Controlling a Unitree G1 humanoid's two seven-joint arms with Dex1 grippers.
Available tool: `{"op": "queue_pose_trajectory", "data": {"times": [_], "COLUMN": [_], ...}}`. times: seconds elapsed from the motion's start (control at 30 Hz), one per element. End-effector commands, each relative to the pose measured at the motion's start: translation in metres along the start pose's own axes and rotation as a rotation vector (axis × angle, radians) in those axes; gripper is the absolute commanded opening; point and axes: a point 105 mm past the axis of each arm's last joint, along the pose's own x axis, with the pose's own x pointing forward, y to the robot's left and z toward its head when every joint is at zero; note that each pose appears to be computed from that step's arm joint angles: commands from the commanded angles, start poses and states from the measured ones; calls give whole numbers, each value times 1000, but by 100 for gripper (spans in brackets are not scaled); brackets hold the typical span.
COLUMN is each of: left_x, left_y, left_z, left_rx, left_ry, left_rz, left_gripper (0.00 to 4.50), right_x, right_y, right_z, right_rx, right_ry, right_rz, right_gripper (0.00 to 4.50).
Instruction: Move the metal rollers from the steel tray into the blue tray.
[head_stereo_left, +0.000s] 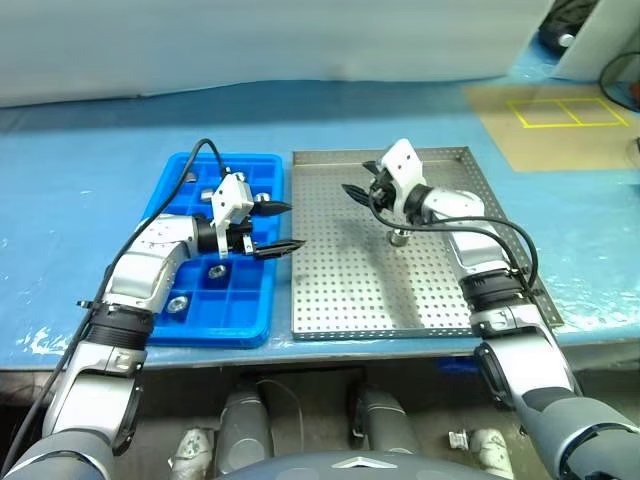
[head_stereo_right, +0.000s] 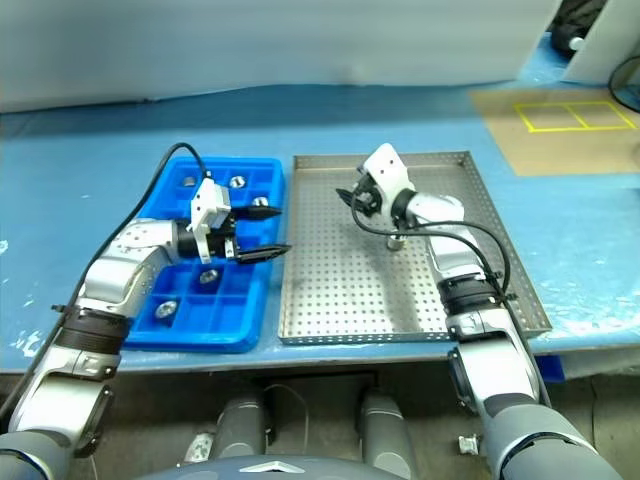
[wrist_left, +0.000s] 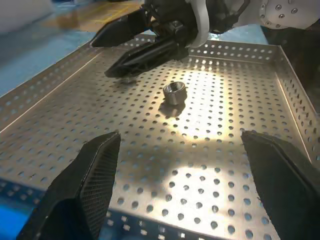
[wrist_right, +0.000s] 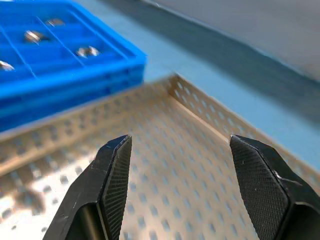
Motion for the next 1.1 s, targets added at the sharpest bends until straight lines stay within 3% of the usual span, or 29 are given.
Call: {"op": "queue_pose_trajectory", "data": {"times": [0.03, 0.43, 0.67, 0.9, 1.0, 1.1], "left_x": [11, 25, 16, 9, 8, 8], "left_y": [-3, -2, -5, -7, -7, -7], "left_z": [3, 1, -4, -7, -7, -7], "left_rx": [24, 31, 24, 19, 18, 19], "left_ry": [-18, -26, -15, -7, -4, -2], "left_rz": [-75, -151, -125, -99, -94, -93], "left_gripper": [410, 410, 410, 410, 410, 410], "right_x": [-18, -30, -29, -33, -30, -27], "right_y": [-4, 15, 14, 5, 9, 12], "right_z": [5, -34, -78, -101, -96, -90], "right_rx": [-7, 56, 74, 93, 77, 68], "right_ry": [-12, 110, 235, 288, 264, 249], "right_rz": [-59, -83, -93, -134, -103, -99], "right_gripper": [318, 318, 318, 318, 263, 177]}}
